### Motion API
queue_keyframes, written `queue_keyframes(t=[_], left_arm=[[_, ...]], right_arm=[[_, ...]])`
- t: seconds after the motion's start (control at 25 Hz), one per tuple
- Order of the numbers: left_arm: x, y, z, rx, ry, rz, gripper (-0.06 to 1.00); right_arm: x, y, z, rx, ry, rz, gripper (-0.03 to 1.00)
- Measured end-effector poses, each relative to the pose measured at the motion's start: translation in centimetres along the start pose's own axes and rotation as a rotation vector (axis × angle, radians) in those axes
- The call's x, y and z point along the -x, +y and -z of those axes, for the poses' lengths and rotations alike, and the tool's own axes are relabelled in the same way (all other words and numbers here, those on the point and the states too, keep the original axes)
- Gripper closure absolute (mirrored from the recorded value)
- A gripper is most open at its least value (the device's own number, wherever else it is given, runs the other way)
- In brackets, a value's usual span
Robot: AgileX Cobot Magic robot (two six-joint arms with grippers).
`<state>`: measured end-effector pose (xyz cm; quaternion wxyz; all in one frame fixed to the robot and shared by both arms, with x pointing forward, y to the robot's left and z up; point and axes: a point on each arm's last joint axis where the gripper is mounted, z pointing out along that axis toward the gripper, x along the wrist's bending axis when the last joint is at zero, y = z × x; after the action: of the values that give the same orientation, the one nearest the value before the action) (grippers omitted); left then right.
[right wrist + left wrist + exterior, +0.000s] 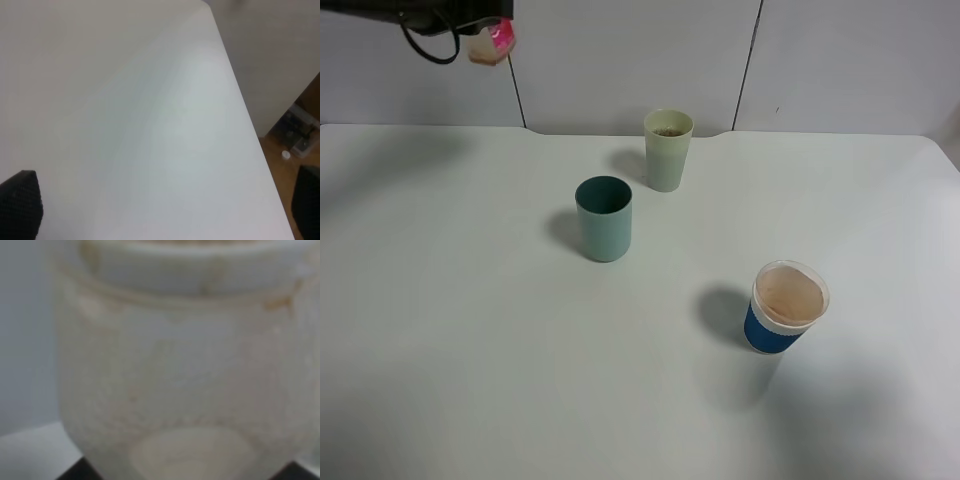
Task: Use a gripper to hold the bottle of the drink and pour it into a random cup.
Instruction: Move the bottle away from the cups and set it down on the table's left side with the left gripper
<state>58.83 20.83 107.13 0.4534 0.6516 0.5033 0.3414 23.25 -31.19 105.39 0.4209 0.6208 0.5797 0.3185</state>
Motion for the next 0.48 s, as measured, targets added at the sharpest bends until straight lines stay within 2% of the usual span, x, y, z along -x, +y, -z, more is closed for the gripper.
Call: queue_keyframes(t=[0.24, 0.48], left_arm=[[-2.4, -5.8, 0.6, -0.030, 0.032, 0.051, 0.62], [-3.4, -9.3, 2.0, 0.094, 0.015, 0.085, 0.62]], right_arm=[[0.0, 0.0, 0.0, 0.000, 0.000, 0.000, -0.02], [0.0, 0.0, 0.0, 0.000, 0.000, 0.000, -0.02]])
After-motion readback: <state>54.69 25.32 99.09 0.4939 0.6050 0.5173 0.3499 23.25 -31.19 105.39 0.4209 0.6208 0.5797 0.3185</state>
